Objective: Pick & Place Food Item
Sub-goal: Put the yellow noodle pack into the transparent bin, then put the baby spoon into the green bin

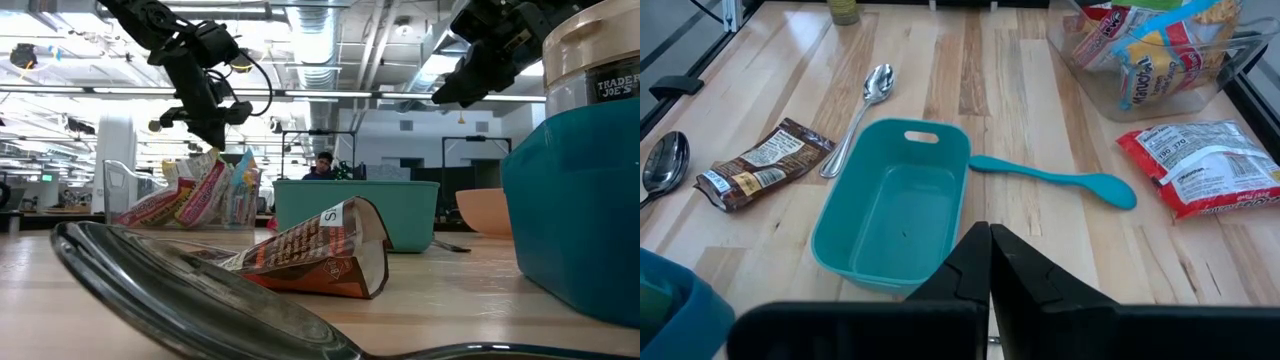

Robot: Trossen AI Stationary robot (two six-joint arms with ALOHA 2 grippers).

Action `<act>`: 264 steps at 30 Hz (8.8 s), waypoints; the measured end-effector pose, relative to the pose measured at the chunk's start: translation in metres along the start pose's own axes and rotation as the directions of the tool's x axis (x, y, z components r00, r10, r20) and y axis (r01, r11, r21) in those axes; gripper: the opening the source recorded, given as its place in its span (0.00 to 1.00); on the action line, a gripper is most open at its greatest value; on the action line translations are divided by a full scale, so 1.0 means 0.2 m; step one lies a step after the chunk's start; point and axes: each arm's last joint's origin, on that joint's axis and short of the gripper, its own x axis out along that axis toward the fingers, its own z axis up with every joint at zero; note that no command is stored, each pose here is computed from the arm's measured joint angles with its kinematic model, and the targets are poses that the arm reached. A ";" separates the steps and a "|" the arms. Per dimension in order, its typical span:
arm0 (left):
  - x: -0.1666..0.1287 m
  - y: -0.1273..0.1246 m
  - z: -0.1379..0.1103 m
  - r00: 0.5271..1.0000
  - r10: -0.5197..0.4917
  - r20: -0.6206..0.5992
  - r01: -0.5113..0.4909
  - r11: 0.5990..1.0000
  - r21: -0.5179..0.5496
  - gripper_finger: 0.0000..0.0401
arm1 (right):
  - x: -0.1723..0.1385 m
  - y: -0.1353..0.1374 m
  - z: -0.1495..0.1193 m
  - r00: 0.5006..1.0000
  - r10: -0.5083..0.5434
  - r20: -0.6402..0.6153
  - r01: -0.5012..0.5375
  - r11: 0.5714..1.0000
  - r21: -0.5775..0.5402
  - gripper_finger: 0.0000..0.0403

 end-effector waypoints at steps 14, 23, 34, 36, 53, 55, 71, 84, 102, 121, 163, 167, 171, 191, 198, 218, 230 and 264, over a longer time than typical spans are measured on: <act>-0.05 0.03 0.04 0.999 -0.006 0.054 0.008 0.999 -0.031 0.31 | 0.00 0.00 0.00 1.000 0.000 -0.001 0.000 1.000 0.008 0.00; -0.18 0.11 0.03 0.997 0.064 0.034 -0.062 0.996 -0.063 0.22 | 0.00 0.00 0.00 1.000 0.000 -0.001 0.000 1.000 0.008 0.00; -0.12 0.09 -0.04 0.993 0.078 -0.088 -0.080 0.997 -0.021 0.01 | 0.00 0.00 0.00 1.000 0.000 0.000 0.000 1.000 0.008 0.00; -0.08 0.07 -0.05 0.990 0.087 -0.109 -0.091 0.996 -0.025 0.01 | 0.00 0.00 0.00 1.000 0.000 0.000 0.000 1.000 0.008 0.00; 0.12 -0.06 -0.12 0.989 0.040 -0.144 -0.040 0.999 0.003 0.00 | 0.00 0.00 0.00 1.000 0.001 -0.007 0.000 1.000 0.008 0.00; 0.14 -0.07 -0.13 0.988 0.043 -0.150 -0.042 0.999 0.007 0.00 | 0.00 0.00 0.00 1.000 0.001 -0.007 -0.001 1.000 0.008 0.00; 0.11 -0.07 -0.08 0.996 0.018 -0.084 -0.021 0.999 -0.030 0.01 | 0.00 0.00 0.00 1.000 0.001 -0.007 -0.001 1.000 0.008 0.00; 0.08 -0.06 -0.06 0.998 -0.003 -0.060 0.001 1.000 -0.019 0.13 | 0.00 0.00 0.00 1.000 0.003 -0.008 -0.003 1.000 0.007 0.00; -0.43 -0.15 -0.02 0.921 -0.375 0.104 0.372 0.927 0.047 0.34 | 0.00 0.00 0.00 1.000 0.003 -0.011 -0.003 1.000 0.008 0.00; -0.88 -0.48 -0.37 0.622 -0.776 0.104 0.720 0.619 0.315 0.26 | 0.00 0.01 -0.03 0.998 0.009 -0.063 0.000 0.990 0.142 0.00; -0.63 -0.78 -0.59 0.643 -0.718 0.266 0.663 0.696 0.275 0.26 | -0.04 -0.14 -0.08 0.971 -0.194 -0.139 0.230 0.916 0.330 0.00; -0.57 -0.87 -0.54 0.720 -0.663 0.206 0.626 0.748 0.218 0.26 | -0.05 -0.14 -0.08 0.971 -0.194 -0.143 0.230 0.924 0.306 0.00; -0.53 -0.93 -0.47 0.788 -0.600 0.138 0.577 0.798 0.175 0.25 | -0.08 -0.15 -0.07 0.967 -0.222 -0.122 0.249 0.922 0.296 0.00; -0.31 -1.06 -0.32 0.897 -0.324 -0.302 0.371 0.921 0.116 0.00 | -0.17 -0.22 -0.18 0.922 -0.383 -0.063 0.380 0.858 0.344 0.00; -0.20 -1.03 -0.32 0.888 -0.268 -0.374 0.314 0.947 0.067 0.00 | -0.20 -0.24 -0.23 0.906 -0.421 -0.049 0.408 0.837 0.364 0.00; -0.02 -1.06 -0.44 0.868 -0.203 -0.454 0.254 0.966 0.054 0.00 | -0.21 -0.23 -0.22 0.908 -0.417 -0.034 0.400 0.841 0.365 0.00; 0.00 -1.08 -0.43 0.876 -0.233 -0.422 0.271 0.962 0.033 0.00 | -0.21 -0.23 -0.23 0.909 -0.413 -0.048 0.401 0.840 0.366 0.00; 0.02 -1.08 -0.49 0.871 -0.192 -0.451 0.208 0.978 -0.015 0.05 | -0.20 -0.22 -0.24 0.916 -0.396 -0.066 0.391 0.843 0.369 0.00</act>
